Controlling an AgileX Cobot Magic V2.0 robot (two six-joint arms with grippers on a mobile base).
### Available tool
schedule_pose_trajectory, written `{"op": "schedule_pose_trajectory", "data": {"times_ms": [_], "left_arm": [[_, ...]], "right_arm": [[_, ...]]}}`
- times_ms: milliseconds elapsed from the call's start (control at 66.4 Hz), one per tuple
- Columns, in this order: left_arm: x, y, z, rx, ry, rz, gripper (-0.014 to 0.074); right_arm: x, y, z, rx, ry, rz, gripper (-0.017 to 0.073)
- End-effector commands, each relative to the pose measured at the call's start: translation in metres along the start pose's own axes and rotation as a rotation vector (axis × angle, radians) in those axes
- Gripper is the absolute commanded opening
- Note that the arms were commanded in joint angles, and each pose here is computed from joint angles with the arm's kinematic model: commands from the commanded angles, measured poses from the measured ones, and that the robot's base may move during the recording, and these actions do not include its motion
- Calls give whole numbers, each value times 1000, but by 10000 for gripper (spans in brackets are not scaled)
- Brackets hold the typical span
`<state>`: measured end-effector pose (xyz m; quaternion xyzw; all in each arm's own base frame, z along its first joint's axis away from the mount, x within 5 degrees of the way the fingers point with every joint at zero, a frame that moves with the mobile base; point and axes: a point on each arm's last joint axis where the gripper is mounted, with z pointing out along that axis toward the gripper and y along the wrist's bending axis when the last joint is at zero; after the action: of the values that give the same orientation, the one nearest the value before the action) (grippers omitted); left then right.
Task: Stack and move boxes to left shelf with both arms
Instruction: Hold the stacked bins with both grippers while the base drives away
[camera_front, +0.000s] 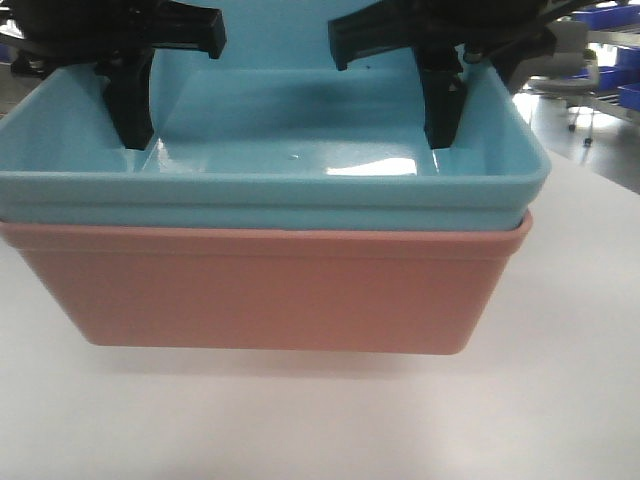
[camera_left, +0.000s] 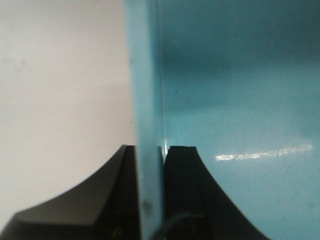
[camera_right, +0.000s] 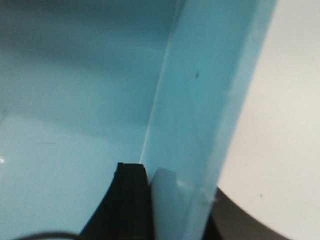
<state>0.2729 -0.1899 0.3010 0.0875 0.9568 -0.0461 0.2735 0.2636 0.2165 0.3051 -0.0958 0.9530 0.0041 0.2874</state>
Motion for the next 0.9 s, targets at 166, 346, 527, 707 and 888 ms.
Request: {"op": "schedule_pose_trajectory", "data": {"times_ms": [166,346,527,707,888], "left_arm": [[-19,-30,-32,251,-209,-57,-7],[-19,-30,-32,251,-209,-57,-7],[-19,-30,-32,251,-209,-57,-7],[-19,-30,-32,251,-209,-57,-7],[-19,-30,-32,251,-209,-57,-7]], "right_arm": [[-23,21,-36,-250,-242,25,56],[-23,21,-36,-250,-242,25,56],[-23,21,-36,-250,-242,25,56],[-23,21,-36,-250,-242,25,56],[-23,21,-36,-250,-242,25,56]]}}
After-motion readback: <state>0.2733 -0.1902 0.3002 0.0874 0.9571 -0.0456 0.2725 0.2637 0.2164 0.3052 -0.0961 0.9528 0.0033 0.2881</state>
